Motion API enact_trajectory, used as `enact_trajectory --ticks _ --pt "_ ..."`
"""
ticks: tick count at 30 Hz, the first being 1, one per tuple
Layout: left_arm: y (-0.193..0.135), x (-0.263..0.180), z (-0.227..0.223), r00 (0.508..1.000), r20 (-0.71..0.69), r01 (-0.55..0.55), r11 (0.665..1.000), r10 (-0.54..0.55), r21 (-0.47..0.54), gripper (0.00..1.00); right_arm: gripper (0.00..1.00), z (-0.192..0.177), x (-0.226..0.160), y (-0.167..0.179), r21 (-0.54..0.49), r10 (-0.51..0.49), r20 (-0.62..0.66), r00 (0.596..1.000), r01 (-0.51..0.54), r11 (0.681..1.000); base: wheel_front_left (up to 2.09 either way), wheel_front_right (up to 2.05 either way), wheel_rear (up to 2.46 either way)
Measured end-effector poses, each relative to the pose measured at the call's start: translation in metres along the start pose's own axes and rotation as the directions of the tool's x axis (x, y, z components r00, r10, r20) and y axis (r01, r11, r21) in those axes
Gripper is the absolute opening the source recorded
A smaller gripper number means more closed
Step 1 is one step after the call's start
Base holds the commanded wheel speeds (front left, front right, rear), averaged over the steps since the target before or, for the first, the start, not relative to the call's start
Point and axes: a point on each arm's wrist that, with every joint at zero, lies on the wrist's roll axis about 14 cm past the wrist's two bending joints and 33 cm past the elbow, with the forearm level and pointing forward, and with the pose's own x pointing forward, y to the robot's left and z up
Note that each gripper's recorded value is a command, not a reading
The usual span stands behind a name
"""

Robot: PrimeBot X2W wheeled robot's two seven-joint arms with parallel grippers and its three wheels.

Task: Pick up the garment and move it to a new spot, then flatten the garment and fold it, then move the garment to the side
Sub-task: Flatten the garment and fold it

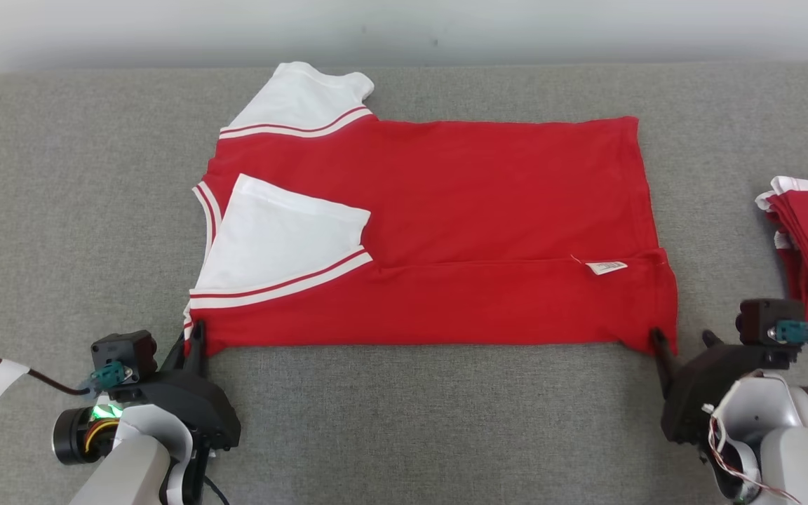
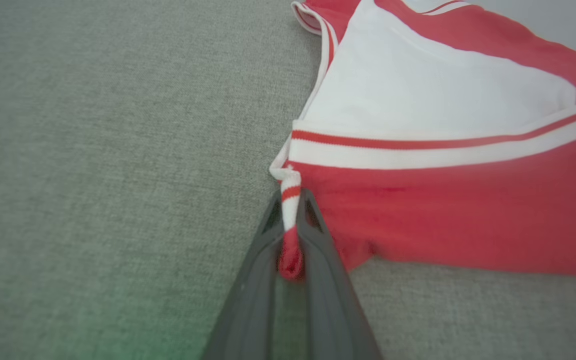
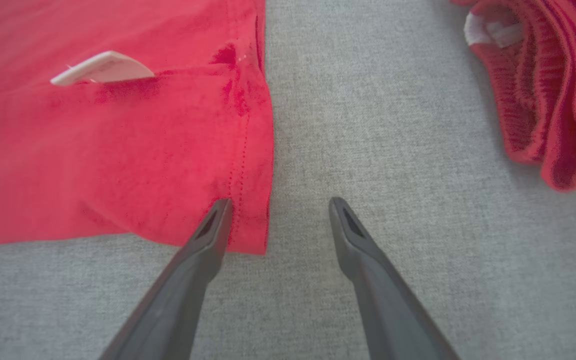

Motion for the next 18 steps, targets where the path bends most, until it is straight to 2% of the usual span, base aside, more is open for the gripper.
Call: enact_trajectory --ticks 4,13,14,16,18 --pt "0.000 0.001 -0.001 1.000 0.001 0.002 1.000 -0.002 -0.001 0.00 1.00 0.002 0.009 0.010 -0.004 0.028 -0.001 1.000 -0.028 1.000 0.00 0.00 0.00" --pt "-0.001 0.001 -0.001 1.000 -0.002 0.012 1.000 -0.012 0.001 0.00 1.00 -0.008 0.024 0.027 0.010 0.080 -0.087 0.993 -0.079 0.997 0.00 0.00 0.00" --pt "-0.002 0.000 -0.001 1.000 -0.004 0.016 1.000 -0.016 0.001 0.00 0.53 -0.008 0.024 0.028 0.009 0.081 -0.093 0.992 -0.081 0.997 0.00 0.00 0.00" --pt "-0.005 -0.001 -0.001 1.000 -0.004 0.029 1.000 -0.029 -0.002 0.00 0.00 -0.007 0.022 0.030 0.003 0.085 -0.092 0.992 -0.086 0.996 0.00 0.00 0.00" --pt "-0.006 -0.004 -0.001 0.999 -0.001 0.039 0.999 -0.039 -0.005 0.00 0.00 -0.005 0.020 0.031 0.006 0.088 -0.084 0.993 -0.088 0.996 0.00 0.00 0.00"
